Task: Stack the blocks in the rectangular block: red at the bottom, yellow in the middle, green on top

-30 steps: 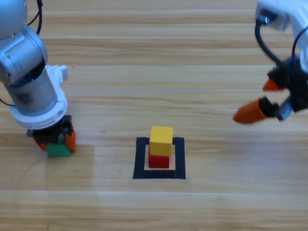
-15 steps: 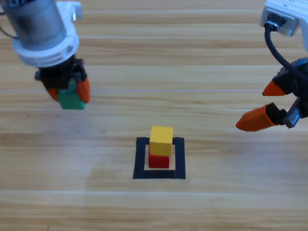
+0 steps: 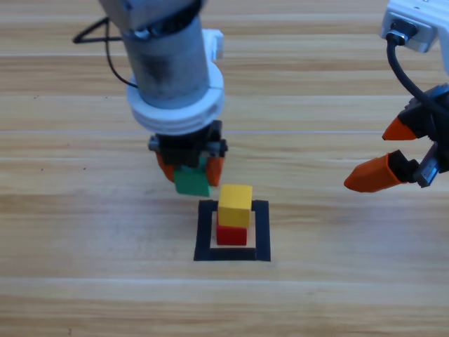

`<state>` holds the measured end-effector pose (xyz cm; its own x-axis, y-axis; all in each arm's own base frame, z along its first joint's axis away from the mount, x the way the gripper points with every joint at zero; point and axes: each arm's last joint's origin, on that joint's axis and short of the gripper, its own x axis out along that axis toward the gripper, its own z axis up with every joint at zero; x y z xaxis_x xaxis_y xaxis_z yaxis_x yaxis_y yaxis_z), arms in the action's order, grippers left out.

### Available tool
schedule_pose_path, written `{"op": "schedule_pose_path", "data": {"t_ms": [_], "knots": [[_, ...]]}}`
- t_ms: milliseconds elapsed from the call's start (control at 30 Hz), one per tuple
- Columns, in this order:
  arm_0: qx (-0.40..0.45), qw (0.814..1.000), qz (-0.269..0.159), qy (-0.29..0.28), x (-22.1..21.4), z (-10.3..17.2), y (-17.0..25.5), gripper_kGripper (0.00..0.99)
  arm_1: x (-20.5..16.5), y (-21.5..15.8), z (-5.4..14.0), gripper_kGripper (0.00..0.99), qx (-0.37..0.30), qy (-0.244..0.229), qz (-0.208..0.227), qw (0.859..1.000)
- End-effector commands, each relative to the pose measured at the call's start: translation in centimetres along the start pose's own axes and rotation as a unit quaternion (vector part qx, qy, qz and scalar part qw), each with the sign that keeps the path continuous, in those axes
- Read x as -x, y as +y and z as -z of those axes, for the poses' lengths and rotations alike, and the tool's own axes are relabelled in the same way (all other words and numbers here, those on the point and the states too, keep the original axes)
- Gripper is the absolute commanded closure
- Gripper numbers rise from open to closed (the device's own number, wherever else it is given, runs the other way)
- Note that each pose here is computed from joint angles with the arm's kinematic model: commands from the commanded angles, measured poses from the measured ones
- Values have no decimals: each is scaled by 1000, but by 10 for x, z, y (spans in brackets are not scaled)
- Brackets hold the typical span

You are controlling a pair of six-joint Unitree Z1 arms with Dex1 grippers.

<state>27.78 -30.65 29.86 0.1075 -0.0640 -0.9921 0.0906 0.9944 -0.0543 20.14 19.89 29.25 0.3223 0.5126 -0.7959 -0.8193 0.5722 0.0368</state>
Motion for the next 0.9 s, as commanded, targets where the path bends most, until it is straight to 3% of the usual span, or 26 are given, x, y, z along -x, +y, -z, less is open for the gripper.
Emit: {"op": "schedule_pose_path", "data": {"t_ms": [33, 900], "knots": [[0, 999, -29, 30, -33, 1, -26, 889, -1, 7, 11, 0, 11, 17, -11, 1000], [24, 999, -27, 29, -41, -5, -46, 887, 1, 7, 13, 0, 13, 16, -10, 1000]]}}
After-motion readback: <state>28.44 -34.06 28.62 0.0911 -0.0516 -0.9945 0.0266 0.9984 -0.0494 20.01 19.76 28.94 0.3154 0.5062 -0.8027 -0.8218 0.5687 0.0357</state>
